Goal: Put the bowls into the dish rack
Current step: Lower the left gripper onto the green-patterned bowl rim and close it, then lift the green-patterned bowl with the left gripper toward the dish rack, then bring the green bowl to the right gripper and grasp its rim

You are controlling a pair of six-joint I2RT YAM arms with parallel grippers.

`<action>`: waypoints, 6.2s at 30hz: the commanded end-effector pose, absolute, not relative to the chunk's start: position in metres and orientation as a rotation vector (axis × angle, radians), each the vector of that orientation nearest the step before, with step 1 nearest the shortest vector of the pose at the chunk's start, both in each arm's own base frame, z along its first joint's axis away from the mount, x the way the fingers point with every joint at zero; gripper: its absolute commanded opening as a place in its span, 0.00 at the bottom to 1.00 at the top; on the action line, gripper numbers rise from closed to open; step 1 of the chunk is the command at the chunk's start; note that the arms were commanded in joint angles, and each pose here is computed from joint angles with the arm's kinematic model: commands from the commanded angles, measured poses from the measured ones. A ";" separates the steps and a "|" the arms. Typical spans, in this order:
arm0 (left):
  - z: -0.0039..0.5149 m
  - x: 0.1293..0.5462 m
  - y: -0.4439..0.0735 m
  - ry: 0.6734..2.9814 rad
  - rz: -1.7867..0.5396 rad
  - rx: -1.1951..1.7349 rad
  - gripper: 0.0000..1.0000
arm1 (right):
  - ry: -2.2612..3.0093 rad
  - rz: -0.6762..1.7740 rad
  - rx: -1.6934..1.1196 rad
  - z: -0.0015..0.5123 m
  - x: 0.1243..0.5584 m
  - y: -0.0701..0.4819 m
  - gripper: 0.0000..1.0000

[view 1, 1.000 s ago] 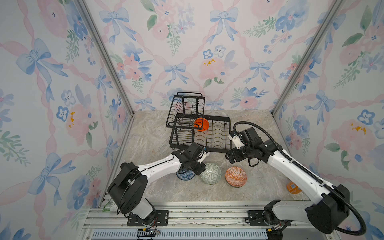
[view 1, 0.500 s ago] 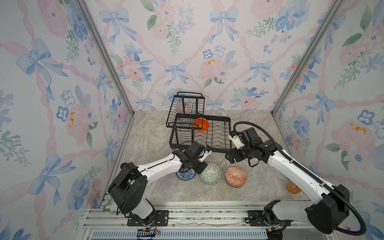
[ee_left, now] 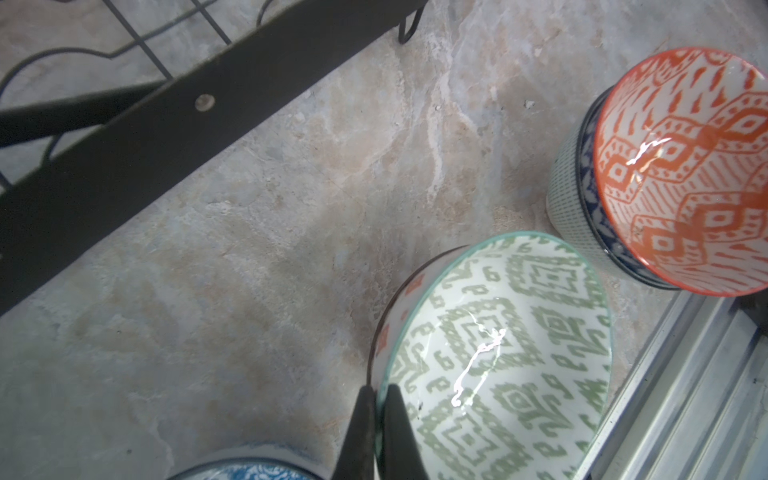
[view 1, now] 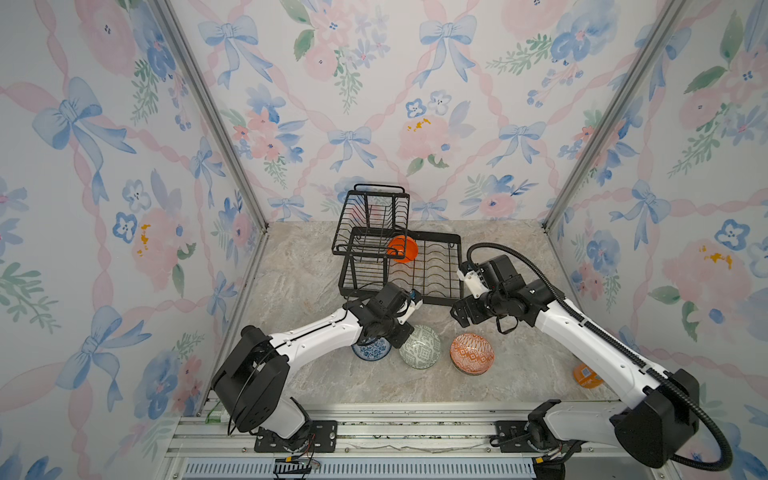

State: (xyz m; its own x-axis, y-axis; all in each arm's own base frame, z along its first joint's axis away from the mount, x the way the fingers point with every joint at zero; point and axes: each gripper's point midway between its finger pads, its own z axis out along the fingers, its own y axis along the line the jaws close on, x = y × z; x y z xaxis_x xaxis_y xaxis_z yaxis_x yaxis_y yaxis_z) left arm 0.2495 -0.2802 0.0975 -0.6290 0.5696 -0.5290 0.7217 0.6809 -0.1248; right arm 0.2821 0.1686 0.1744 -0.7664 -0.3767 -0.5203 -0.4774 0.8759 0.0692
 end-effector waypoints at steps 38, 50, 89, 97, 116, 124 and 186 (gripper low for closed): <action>0.084 0.257 -0.281 2.485 -0.359 1.012 0.45 | 2.567 0.280 -0.606 0.171 0.279 0.167 0.97; 0.085 0.258 -0.282 2.481 -0.358 1.013 0.21 | 2.564 0.278 -0.607 0.172 0.280 0.167 0.97; 0.151 0.271 -0.286 2.325 -0.415 0.920 0.00 | 2.540 0.300 -0.600 0.175 0.278 0.168 0.97; 0.164 0.273 -0.285 2.294 -0.431 0.904 0.00 | 2.530 0.300 -0.596 0.178 0.279 0.168 0.97; 0.242 0.308 -0.269 2.056 -0.395 0.671 0.00 | 2.301 0.384 -0.493 0.251 0.297 0.170 0.97; 0.276 0.326 -0.280 1.956 -0.386 0.652 0.00 | 2.173 0.425 -0.437 0.297 0.301 0.170 0.97; 0.312 0.360 -0.330 1.821 -0.475 0.623 0.00 | 2.260 0.498 -0.272 0.261 0.344 0.216 0.44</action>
State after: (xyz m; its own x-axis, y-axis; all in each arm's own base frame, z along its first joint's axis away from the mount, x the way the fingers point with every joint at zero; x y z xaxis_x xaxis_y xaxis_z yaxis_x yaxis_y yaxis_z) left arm 0.3581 -0.3206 0.2745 -0.3356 0.2607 -0.9052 0.6109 0.7917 0.0016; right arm 0.3462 0.2101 0.2620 -0.6630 -0.0225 -0.7483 -0.3282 0.9071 0.2635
